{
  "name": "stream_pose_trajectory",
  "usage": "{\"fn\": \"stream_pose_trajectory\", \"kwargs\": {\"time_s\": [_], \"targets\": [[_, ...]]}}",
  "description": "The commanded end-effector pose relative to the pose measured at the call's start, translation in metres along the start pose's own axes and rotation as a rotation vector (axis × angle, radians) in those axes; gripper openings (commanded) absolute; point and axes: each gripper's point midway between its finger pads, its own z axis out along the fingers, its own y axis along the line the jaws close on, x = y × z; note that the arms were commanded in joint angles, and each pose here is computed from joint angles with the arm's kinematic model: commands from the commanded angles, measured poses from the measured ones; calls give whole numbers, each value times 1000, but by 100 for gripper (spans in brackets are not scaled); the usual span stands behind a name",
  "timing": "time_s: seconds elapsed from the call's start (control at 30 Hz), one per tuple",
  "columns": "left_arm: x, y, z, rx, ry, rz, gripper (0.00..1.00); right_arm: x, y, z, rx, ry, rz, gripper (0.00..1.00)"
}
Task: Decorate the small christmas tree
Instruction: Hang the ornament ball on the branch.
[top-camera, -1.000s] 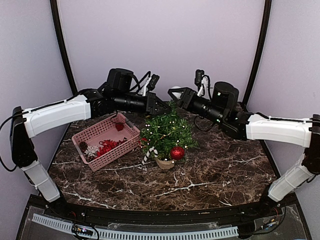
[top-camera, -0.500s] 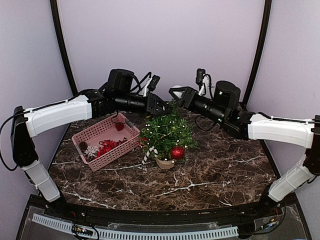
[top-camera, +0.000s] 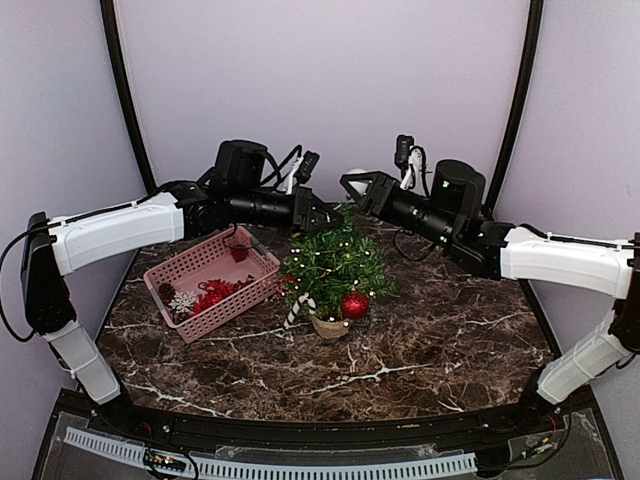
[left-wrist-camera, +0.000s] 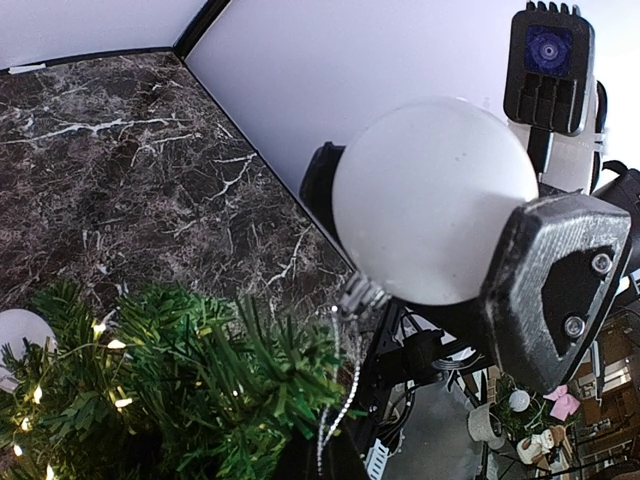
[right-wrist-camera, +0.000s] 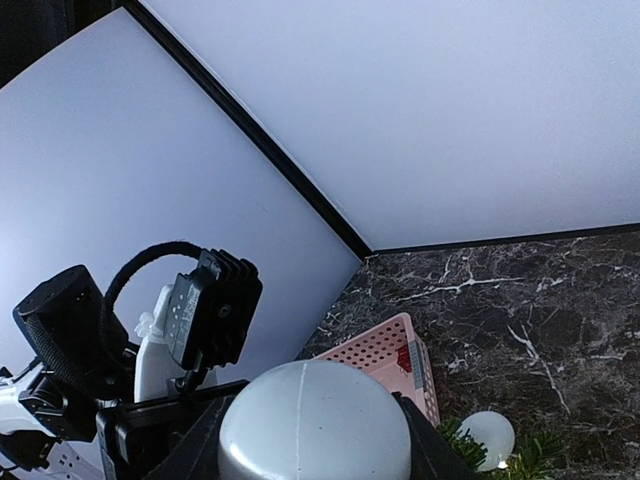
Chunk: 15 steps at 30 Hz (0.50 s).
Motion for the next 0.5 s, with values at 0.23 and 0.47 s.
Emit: {"fn": "stream_pose_trajectory", "kwargs": {"time_s": [0.23, 0.47], "targets": [[-10, -25, -18, 65, -37, 46, 0, -25, 26, -17, -82, -53, -1, 40], [-7, -27, -19, 73, -24, 44, 0, -25, 35, -24, -112, -38, 10, 40]]}}
